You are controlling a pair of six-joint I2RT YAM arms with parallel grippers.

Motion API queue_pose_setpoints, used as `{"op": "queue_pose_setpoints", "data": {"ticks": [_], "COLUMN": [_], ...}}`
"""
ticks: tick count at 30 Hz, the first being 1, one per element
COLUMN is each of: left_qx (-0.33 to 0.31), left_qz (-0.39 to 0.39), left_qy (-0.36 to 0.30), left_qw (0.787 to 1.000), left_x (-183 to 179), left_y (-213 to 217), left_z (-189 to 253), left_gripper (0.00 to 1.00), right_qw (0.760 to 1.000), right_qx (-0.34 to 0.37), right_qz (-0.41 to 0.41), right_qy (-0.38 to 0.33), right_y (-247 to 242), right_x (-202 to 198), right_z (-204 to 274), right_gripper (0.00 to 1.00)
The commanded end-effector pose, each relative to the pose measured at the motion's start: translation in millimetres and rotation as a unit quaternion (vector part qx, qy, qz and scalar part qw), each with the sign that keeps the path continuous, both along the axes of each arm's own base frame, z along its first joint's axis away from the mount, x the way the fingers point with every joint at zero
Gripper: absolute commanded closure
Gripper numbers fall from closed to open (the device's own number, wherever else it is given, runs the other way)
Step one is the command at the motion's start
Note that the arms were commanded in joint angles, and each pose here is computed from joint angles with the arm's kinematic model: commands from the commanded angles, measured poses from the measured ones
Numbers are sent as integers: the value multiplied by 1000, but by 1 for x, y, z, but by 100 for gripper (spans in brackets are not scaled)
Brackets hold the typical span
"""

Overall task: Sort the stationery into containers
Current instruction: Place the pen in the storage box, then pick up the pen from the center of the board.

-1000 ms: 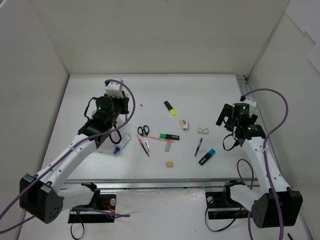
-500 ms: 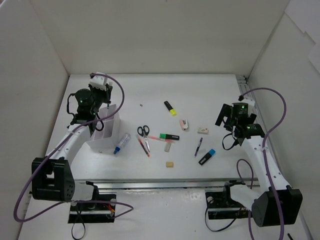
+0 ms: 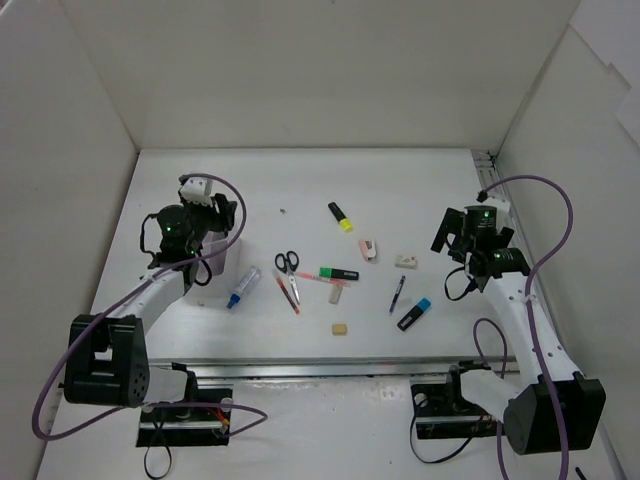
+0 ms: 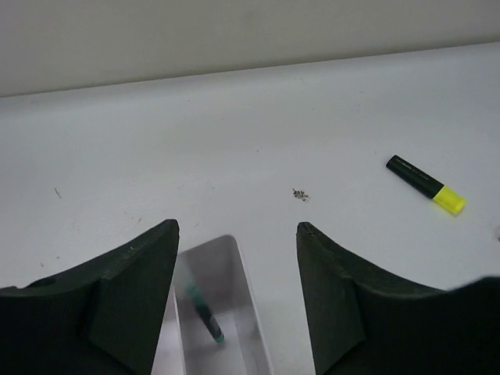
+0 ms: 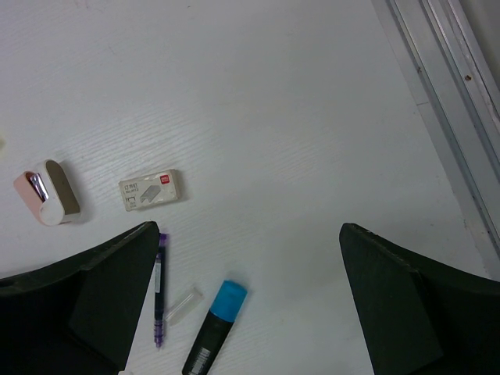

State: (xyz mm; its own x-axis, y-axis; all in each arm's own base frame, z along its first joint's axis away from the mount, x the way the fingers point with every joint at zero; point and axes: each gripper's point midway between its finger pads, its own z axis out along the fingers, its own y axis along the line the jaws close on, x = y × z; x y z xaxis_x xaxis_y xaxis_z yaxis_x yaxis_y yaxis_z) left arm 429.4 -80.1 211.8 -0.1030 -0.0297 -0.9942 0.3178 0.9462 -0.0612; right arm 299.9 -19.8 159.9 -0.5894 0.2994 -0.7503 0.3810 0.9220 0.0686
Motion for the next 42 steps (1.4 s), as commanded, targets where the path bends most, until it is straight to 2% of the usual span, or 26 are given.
{"op": "queue_pose_setpoints", "data": {"ticks": [1,2,4,5,6,8,9,11,14,20,27,30,33,35,36,38,39,41,42], "left_qx": [-26,-25,-22,-18,-16,-5,-3,1,2,11,45,49,31,-5,-10,-57,-59,-93,-89], "left_qz": [13,15,13,13,7,-14,-27,-49,-106,-218,-260,-255,-218,-184,-169,-144,-128,-84,-64], "left_qy": [-90,-91,-89,-89,-78,-51,-55,-16,7,19,64,77,138,198,251,294,334,374,412], "left_qw": [995,995,996,996,997,999,998,999,994,976,962,963,966,963,953,943,932,919,905], "left_x": [-13,-16,-26,-29,-35,-43,-49,-61,-81,-121,-129,-131,-130,-126,-125,-121,-118,-112,-112], "left_y": [6,7,5,6,2,-6,-12,-21,-47,-104,-138,-138,-135,-139,-139,-153,-155,-161,-160], "left_z": [67,69,78,81,81,80,94,85,83,73,41,31,14,7,-13,-9,-29,-34,-55], "left_gripper": [42,39,24,7,1,1,0,1,1,1,0,0,1,0,1,0,0,0,1], "right_qw": [999,999,999,999,999,998,998,998,998,998,996,996,995,995,995,996,997,997,997], "right_qx": [-2,-1,3,2,4,3,6,11,14,27,58,60,64,63,61,53,48,47,44], "right_qz": [4,10,16,17,18,23,27,35,41,38,68,69,81,78,75,67,60,57,58], "right_qy": [-45,-46,-48,-49,-48,-52,-50,-51,-51,-43,-13,-9,-4,-4,-2,-1,1,2,2], "right_y": [1,4,7,7,8,9,11,16,19,22,38,38,43,42,42,38,35,34,34], "right_x": [11,11,11,10,10,9,8,5,1,-10,-20,-20,-21,-20,-19,-19,-19,-20,-21], "right_z": [28,28,29,30,30,31,29,28,25,14,-7,-10,-12,-12,-13,-14,-15,-16,-16], "right_gripper": [2,2,2,2,2,2,2,2,2,2,2,2,2,2,2,2,2,2,2]}}
